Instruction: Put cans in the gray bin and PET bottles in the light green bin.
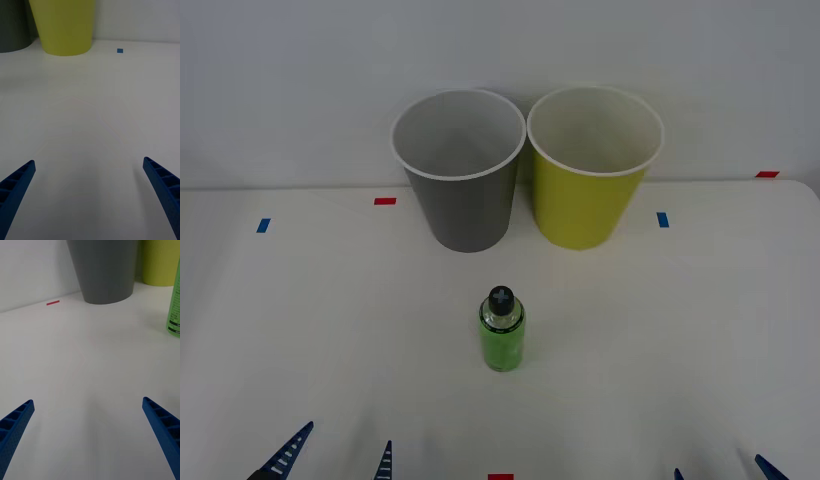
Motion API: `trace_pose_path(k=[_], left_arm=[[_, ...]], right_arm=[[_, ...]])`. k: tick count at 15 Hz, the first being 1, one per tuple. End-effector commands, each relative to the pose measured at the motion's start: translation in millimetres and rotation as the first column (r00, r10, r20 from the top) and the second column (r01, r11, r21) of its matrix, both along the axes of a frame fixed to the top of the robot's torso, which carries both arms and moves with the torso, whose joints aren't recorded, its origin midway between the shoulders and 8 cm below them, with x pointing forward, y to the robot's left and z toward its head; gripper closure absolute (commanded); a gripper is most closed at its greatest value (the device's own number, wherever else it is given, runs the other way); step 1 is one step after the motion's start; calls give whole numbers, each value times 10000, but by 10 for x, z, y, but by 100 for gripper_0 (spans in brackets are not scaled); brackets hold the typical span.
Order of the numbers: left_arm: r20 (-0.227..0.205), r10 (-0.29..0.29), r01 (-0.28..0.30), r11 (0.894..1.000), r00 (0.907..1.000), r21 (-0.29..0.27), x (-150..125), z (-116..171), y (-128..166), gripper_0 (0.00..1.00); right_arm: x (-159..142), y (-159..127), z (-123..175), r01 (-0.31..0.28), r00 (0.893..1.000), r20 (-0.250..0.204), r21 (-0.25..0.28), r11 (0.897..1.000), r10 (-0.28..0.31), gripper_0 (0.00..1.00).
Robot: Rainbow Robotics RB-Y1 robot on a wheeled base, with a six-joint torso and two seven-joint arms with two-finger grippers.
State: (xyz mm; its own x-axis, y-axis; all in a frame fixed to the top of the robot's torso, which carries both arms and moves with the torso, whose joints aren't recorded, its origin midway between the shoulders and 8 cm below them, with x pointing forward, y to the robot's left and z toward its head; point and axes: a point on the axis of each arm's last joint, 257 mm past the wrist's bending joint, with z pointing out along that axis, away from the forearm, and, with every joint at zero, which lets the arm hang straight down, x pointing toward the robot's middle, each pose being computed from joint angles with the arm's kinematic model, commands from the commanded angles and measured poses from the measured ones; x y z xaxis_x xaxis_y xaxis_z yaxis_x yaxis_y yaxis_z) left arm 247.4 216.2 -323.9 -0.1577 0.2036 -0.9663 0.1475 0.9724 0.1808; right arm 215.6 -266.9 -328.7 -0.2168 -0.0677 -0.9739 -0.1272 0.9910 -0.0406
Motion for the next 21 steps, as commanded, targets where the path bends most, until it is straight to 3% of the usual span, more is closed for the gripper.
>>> trace_pose_path(k=[1, 21], left_arm=[[0, 0, 0, 10000, 10000, 0, 0, 0, 0, 0], [0, 0, 0, 10000, 10000, 0, 0, 0, 0, 0]], right_arm=[[0, 0, 0, 0, 10000, 0, 0, 10000, 0, 0], [0, 0, 0, 0, 10000, 0, 0, 10000, 0, 0]])
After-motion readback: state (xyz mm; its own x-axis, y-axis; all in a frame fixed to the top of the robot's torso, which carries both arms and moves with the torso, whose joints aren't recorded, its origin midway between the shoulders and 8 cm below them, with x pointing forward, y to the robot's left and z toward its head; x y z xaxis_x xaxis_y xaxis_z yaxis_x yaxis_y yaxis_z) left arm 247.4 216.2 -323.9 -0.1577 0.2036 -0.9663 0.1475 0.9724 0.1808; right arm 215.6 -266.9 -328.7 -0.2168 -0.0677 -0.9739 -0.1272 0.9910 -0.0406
